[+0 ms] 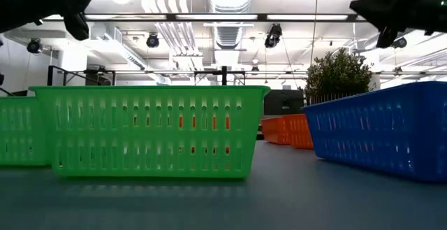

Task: Stack baskets on shelf by color
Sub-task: Put the bottom left orange bin on the shelf

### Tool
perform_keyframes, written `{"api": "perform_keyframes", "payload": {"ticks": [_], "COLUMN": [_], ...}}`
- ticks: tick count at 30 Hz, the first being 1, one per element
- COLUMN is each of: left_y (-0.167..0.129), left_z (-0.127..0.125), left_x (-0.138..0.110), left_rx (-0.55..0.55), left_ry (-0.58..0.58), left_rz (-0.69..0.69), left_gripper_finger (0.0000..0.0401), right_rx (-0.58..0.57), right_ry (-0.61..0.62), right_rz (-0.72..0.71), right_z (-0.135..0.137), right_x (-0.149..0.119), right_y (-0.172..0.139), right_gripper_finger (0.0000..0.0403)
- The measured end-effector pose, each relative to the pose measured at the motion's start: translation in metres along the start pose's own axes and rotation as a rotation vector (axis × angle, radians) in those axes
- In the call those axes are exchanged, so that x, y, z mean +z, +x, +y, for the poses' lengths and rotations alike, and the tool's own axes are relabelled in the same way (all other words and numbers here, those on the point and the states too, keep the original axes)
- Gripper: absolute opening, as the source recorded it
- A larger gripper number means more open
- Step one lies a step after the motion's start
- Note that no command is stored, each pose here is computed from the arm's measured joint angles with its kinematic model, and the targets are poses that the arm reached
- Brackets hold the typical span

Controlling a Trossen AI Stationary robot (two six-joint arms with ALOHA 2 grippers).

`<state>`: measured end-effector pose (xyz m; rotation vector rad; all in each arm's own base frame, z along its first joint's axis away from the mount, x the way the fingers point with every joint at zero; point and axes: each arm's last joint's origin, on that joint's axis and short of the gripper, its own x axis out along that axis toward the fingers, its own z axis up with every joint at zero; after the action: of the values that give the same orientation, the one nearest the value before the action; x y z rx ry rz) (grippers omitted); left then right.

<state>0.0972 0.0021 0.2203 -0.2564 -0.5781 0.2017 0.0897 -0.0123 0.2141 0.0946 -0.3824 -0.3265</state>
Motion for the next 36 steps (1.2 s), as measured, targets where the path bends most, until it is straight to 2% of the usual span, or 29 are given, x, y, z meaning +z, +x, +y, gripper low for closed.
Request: {"api": "perform_keyframes", "payload": {"ticks": [6,10,14,20,24,27,30,36], "left_y": [0.027,0.05,0.078,0.116,0.142,0.156,0.171,0.183], "left_z": [-0.01,-0.018,-0.026,-0.036,-0.044,-0.049,-0.055,-0.057], "left_x": [0.004,0.01,0.0,-0.025,-0.036,-0.052,-0.059,-0.08], "left_rx": [0.019,0.021,0.041,0.075,0.05,-0.011,-0.073,-0.077], "left_ry": [0.054,0.072,0.124,0.23,0.289,0.292,0.27,0.287], "left_rz": [0.079,0.111,0.269,0.594,0.76,0.896,0.967,1.157], "left_gripper_finger": [0.0,0.0,0.0,0.0,0.0,0.0,0.0,0.0], "right_rx": [0.007,0.006,0.006,0.011,0.015,0.018,0.024,0.058], "right_ry": [-0.066,-0.12,-0.163,-0.223,-0.237,-0.242,-0.251,-0.222], "right_rz": [-0.093,-0.072,-0.033,0.078,0.131,0.148,0.154,0.157], "right_z": [0.004,0.007,0.011,0.018,0.021,0.023,0.024,0.025], "right_x": [0.021,0.026,0.031,0.024,0.021,0.02,0.02,0.021], "right_y": [0.008,0.019,0.031,0.054,0.065,0.07,0.073,0.074], "right_gripper_finger": [0.0009,0.0009,0.0009,0.0009,0.0009,0.0009,0.0009,0.0009]}}
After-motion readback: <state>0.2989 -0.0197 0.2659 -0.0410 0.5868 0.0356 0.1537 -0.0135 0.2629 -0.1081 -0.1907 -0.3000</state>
